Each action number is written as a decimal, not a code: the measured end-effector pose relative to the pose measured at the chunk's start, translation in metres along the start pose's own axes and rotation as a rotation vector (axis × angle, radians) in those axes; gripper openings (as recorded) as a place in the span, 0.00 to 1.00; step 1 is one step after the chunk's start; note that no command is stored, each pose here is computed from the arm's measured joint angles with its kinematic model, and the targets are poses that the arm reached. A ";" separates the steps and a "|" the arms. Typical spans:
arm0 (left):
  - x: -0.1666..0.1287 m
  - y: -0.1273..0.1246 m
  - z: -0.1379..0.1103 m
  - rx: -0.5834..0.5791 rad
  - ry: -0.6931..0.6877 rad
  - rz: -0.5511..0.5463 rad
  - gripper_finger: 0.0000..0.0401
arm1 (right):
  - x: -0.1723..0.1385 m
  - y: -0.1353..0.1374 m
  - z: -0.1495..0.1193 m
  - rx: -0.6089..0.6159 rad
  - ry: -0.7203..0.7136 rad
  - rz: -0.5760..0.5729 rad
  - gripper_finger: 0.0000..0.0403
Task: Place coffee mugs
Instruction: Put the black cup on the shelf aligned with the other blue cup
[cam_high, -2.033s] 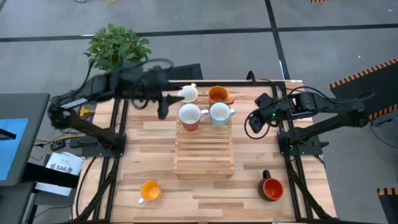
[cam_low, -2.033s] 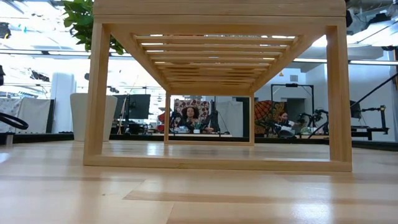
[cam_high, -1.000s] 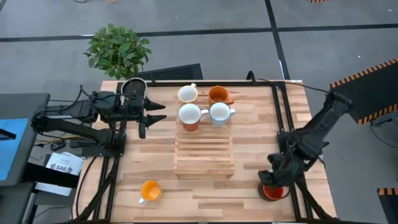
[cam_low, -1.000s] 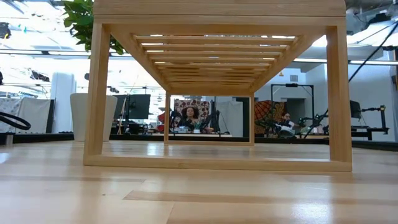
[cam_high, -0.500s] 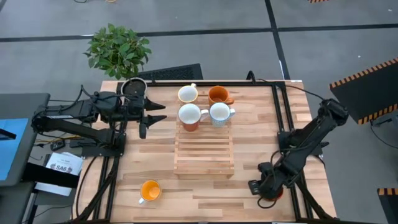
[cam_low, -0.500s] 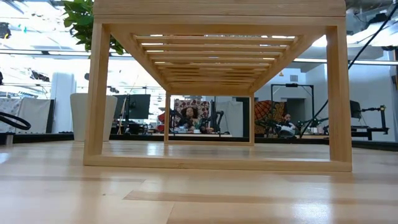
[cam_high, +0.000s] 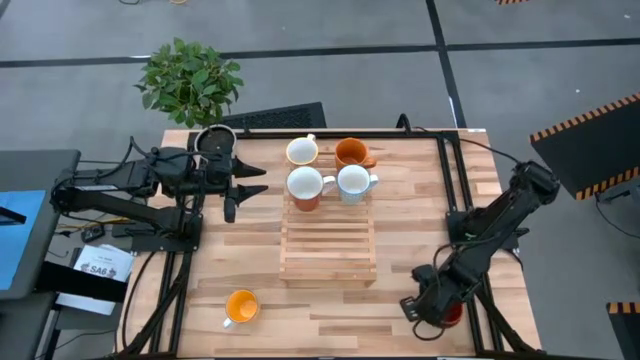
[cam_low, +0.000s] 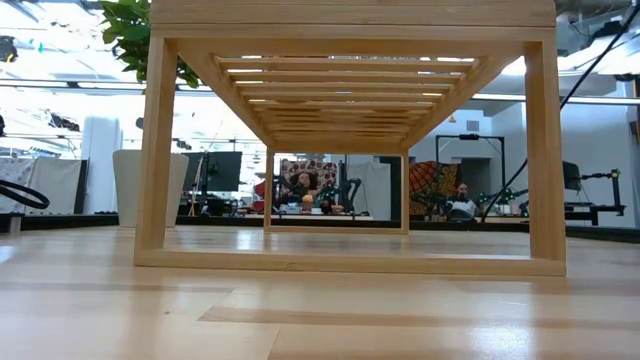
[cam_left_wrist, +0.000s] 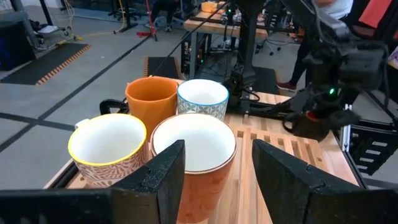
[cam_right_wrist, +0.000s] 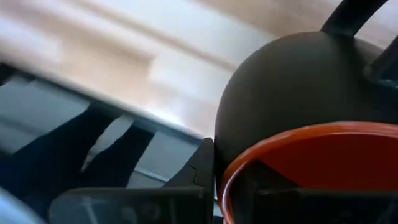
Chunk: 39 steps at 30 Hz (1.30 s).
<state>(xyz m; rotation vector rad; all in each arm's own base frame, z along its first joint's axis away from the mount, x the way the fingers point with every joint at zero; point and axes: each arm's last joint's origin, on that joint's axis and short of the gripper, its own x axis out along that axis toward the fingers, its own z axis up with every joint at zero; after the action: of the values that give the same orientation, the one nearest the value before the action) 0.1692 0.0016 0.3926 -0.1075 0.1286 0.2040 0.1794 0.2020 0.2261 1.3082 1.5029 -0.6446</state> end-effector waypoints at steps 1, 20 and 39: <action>0.000 0.000 0.000 0.000 0.000 0.000 0.43 | -0.007 0.001 -0.002 -0.027 0.009 0.025 0.10; 0.000 0.001 0.000 -0.016 -0.004 0.024 0.43 | -0.215 0.100 0.035 -0.518 -0.202 0.538 0.10; 0.000 0.001 0.000 -0.016 -0.003 0.023 0.43 | -0.198 0.128 0.090 -0.645 -0.288 0.169 0.10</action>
<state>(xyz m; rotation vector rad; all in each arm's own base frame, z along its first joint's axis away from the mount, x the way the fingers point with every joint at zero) 0.1692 0.0023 0.3926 -0.1217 0.1252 0.2286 0.3128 0.0781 0.4009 0.7907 1.2032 -0.1921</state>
